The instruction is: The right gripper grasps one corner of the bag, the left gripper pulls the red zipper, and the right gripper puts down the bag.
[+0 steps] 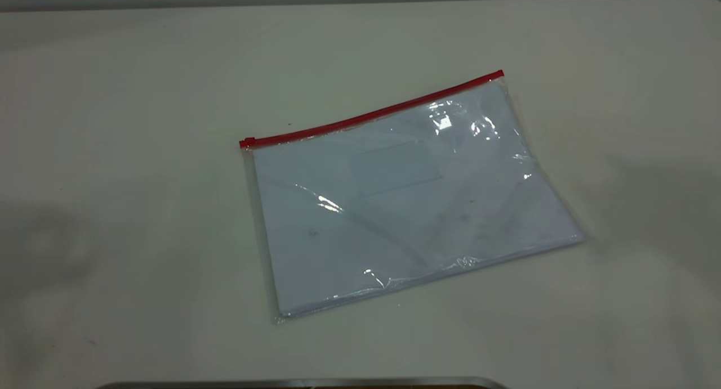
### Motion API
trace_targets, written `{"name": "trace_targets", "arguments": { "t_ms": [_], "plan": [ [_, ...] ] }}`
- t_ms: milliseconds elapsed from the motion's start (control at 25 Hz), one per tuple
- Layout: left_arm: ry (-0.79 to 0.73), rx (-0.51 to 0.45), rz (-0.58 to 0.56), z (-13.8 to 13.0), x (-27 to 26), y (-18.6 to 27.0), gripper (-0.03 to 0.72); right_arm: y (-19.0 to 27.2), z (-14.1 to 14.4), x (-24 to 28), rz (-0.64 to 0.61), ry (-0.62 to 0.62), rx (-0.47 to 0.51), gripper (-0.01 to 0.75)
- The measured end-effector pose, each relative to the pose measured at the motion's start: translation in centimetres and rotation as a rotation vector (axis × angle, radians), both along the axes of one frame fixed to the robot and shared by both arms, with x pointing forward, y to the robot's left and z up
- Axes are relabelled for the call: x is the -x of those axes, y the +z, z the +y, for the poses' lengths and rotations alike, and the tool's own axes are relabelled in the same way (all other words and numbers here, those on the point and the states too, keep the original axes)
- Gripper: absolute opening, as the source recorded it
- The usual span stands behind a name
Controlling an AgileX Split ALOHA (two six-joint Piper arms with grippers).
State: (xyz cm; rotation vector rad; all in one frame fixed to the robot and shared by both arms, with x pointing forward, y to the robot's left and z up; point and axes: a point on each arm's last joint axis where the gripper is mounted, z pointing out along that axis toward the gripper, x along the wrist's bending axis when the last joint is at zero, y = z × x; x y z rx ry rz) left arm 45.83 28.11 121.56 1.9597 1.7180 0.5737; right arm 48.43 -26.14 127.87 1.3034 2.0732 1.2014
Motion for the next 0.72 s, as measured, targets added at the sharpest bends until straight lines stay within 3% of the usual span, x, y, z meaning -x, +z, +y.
{"name": "trace_targets", "arguments": {
  "t_ms": [240, 720],
  "plan": [
    [-0.003, 0.034, -0.054, 0.1, 3.9, 0.6, 0.581, -1.0, 0.4, 9.0, -0.003, -0.023, -0.076, 0.535],
    [-0.014, 0.040, -0.211, 1.2, 17.8, -4.3, 0.581, -9.3, 0.6, 21.3, -0.038, -0.025, -0.078, 0.535]
  ]
}}
